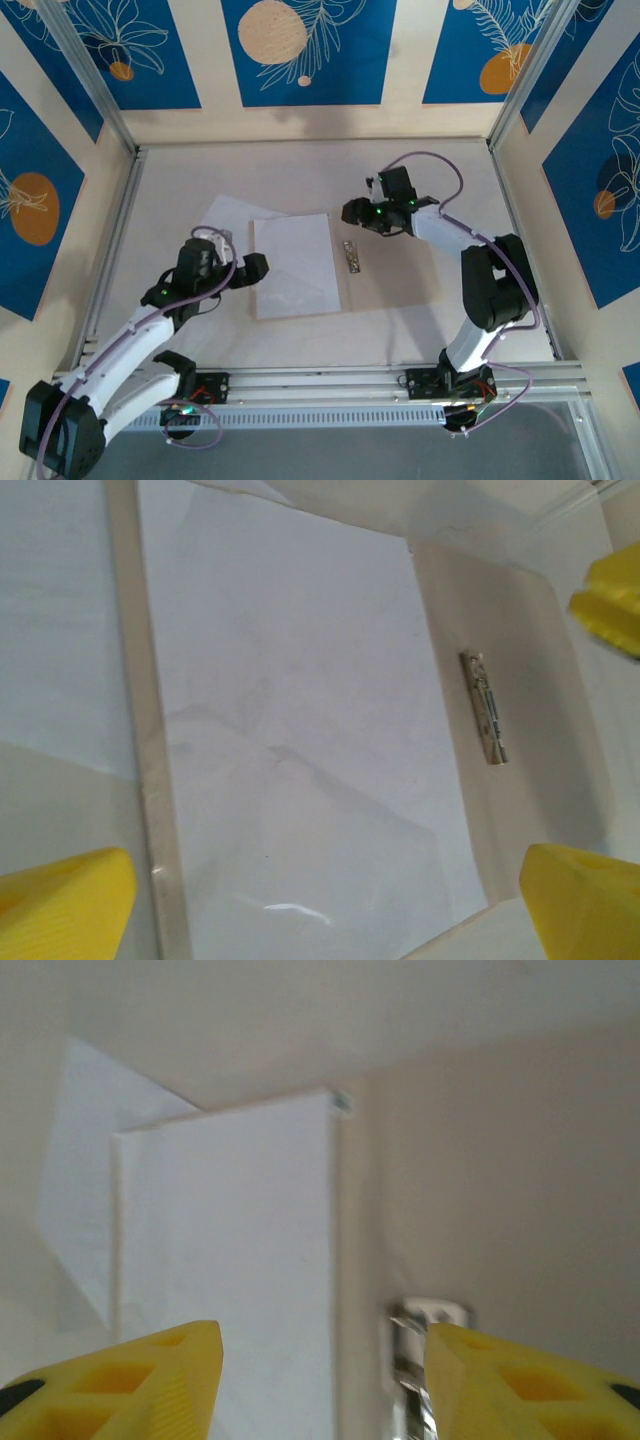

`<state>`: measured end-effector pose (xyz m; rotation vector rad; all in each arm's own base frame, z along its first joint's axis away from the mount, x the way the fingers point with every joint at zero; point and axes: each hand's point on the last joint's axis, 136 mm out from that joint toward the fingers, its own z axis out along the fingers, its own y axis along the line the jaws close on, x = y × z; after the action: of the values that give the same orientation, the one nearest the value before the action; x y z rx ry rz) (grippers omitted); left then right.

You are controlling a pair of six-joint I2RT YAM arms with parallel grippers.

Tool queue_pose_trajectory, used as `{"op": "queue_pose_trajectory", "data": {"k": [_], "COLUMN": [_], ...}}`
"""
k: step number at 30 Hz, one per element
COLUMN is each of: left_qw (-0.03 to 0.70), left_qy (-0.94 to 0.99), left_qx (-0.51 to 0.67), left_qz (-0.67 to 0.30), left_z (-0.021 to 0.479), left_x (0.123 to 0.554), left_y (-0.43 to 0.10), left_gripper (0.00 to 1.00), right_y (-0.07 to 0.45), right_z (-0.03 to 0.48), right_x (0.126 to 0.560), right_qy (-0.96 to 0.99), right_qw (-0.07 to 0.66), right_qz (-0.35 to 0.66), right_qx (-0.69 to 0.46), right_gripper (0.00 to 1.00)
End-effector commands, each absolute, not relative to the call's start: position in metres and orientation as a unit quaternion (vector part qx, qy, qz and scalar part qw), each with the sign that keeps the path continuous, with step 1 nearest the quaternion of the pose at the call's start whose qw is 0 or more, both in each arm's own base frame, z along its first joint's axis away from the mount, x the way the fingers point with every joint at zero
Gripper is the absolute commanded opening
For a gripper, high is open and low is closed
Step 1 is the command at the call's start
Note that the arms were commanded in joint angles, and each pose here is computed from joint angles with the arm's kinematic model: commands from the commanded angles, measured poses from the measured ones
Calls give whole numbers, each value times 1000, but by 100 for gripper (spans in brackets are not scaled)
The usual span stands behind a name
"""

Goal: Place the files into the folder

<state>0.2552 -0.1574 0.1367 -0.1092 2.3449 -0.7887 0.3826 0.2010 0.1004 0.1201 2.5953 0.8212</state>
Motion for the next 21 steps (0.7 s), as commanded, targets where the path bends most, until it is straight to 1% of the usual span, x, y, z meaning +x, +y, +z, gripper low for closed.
{"op": "queue_pose_trajectory", "data": {"k": [1,8,11,13,21], "left_qw": [304,251,237,228,199], "left_qy": [902,937,948,954,957], "left_qx": [-15,41,90,118,203], "left_qz": [-307,-238,-193,-155,-52], "left_z": [142,132,122,116,86], "left_x": [257,279,292,301,334], "left_y": [-180,-213,-229,-235,-265], "left_gripper": [98,97,93,90,87], "right_y": [190,177,175,175,163], "right_z": [87,68,58,52,30], "right_x": [362,339,330,326,309], "right_qy": [934,930,928,929,925], "right_qw": [180,158,157,158,163], "right_qz": [290,277,262,253,230], "right_qx": [105,184,213,220,254], "right_gripper": [57,57,57,57,57]}}
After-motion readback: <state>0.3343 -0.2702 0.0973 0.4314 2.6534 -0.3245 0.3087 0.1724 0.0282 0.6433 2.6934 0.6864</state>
